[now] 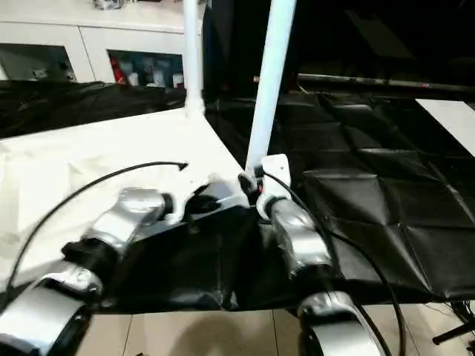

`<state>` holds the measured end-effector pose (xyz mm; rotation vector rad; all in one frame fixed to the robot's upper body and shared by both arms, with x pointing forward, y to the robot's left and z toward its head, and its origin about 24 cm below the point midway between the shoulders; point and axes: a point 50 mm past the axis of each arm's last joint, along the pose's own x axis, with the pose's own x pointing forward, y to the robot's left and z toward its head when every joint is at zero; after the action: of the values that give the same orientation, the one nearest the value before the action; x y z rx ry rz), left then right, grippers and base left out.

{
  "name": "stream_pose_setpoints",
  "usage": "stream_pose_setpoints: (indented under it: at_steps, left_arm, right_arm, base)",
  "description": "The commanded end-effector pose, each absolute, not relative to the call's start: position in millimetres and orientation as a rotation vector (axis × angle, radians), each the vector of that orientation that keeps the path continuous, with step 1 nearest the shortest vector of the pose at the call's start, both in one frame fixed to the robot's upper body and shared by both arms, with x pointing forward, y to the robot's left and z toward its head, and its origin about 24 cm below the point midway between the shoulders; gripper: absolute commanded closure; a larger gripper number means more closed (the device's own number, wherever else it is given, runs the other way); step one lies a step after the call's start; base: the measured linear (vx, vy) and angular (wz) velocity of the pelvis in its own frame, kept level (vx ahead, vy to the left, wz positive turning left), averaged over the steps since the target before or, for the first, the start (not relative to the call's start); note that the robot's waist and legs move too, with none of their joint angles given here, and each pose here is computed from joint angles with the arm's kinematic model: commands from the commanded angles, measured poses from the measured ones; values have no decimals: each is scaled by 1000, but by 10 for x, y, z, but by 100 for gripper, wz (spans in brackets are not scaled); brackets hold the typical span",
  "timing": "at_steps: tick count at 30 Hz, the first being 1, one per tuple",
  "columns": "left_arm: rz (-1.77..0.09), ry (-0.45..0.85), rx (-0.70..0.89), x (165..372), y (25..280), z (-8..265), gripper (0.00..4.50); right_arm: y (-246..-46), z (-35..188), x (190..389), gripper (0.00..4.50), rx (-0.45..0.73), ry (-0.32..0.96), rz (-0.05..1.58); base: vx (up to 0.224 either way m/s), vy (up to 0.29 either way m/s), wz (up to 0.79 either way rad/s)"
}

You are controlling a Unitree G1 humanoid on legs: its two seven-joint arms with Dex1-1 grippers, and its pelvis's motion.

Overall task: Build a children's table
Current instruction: Rotate leg to tighten

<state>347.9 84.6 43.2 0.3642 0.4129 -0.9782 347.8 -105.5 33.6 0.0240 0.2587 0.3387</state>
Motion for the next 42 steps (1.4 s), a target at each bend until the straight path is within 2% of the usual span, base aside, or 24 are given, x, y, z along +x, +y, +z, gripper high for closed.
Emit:
stream_pose_setpoints:
  at_steps: [1,2,5,8,12,15,17,18,27,29,31,33,42]
  left_arm:
    - [-923,406,342,3500,848,408,450]
    - [-927,407,346,3497,874,404,450]
    - [-944,416,354,3485,942,391,450]
    - [-972,429,360,3456,1062,379,450]
    - [-1060,412,347,3396,1189,401,450]
    - [-1150,431,320,3321,1287,414,450]
    - [-1177,428,315,3301,1301,423,450]
    - [-1251,430,313,3243,1328,440,450]
    - [-1398,467,283,3077,1396,486,450]
    - [-1396,467,284,3074,1400,486,450]
    - [-1395,468,284,3070,1403,487,450]
    - [-1394,470,282,3070,1405,487,450]
    - [-1397,481,278,3055,1410,493,450]
  right_arm:
    - [-876,133,3363,248,32,349,420]
    - [-868,158,3368,193,47,334,446]
    - [-876,223,3387,177,75,300,484]
    - [-990,329,3425,138,10,264,549]
    - [-1172,477,3396,138,-70,242,728]
    - [-1317,505,3290,138,-132,298,886]
    - [-1338,516,3264,138,-149,303,922]
    - [-1372,531,3213,138,-184,313,990]
    - [-1331,561,3139,138,-173,308,1085]
    - [-1321,551,3128,164,-171,314,1100]
    - [-1310,537,3114,164,-160,323,1118]
    - [-1311,526,3106,190,-147,331,1125]
    - [-1333,502,3090,237,-134,349,1133]
  base:
    - [0,0,0]
    - [0,0,0]
    - [0,0,0]
    - [0,0,0]
    - [0,0,0]
    - [0,0,0]
    - [0,0,0]
    - [0,0,0]
    - [0,0,0]
    - [0,0,0]
    - [0,0,0]
    - [0,0,0]
    - [0,0,0]
